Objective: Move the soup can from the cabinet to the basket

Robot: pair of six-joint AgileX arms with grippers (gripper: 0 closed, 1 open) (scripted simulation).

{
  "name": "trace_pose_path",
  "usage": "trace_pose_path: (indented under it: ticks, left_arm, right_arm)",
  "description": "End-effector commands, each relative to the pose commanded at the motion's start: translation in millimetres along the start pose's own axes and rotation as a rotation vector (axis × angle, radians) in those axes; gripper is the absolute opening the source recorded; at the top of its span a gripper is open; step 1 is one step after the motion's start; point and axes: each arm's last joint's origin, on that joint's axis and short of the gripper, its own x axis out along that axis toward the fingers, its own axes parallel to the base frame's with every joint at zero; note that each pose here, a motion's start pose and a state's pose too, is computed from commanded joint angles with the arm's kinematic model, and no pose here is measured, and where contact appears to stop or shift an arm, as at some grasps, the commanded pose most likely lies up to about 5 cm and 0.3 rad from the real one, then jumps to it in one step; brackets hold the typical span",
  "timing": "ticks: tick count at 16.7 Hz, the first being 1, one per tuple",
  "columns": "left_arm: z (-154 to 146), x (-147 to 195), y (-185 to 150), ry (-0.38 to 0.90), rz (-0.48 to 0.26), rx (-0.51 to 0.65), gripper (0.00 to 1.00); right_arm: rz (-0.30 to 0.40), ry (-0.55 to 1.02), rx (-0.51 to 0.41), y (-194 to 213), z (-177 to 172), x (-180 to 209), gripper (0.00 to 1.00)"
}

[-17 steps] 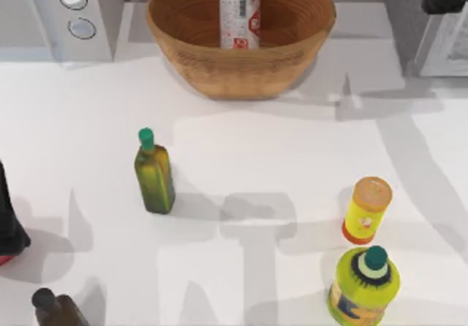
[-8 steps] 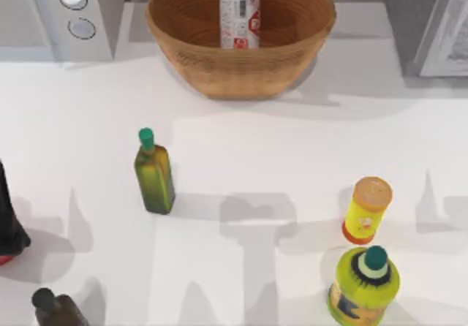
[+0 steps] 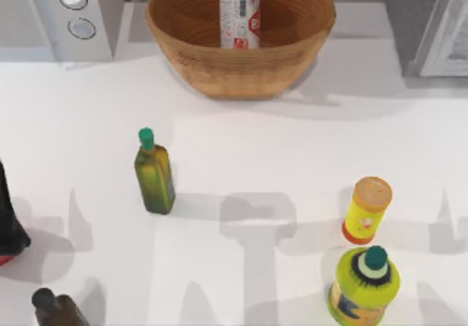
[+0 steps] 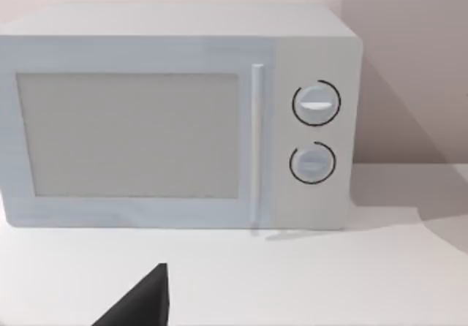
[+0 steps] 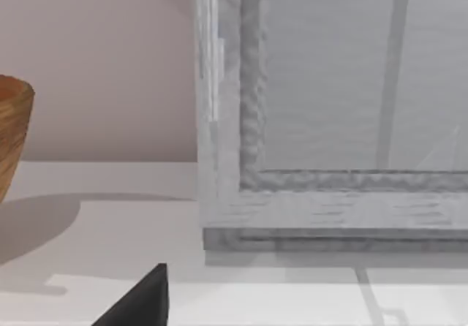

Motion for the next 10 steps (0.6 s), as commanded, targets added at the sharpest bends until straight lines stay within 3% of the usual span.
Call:
trace_pose_path:
  ticks: [10]
  left_arm:
    - [0.0,0.0,0.0,0.0,0.0,0.0,1.0]
  right_arm:
    - [-0.009,-0.047,-0.007,-15.2,25.7,11.6,1.0]
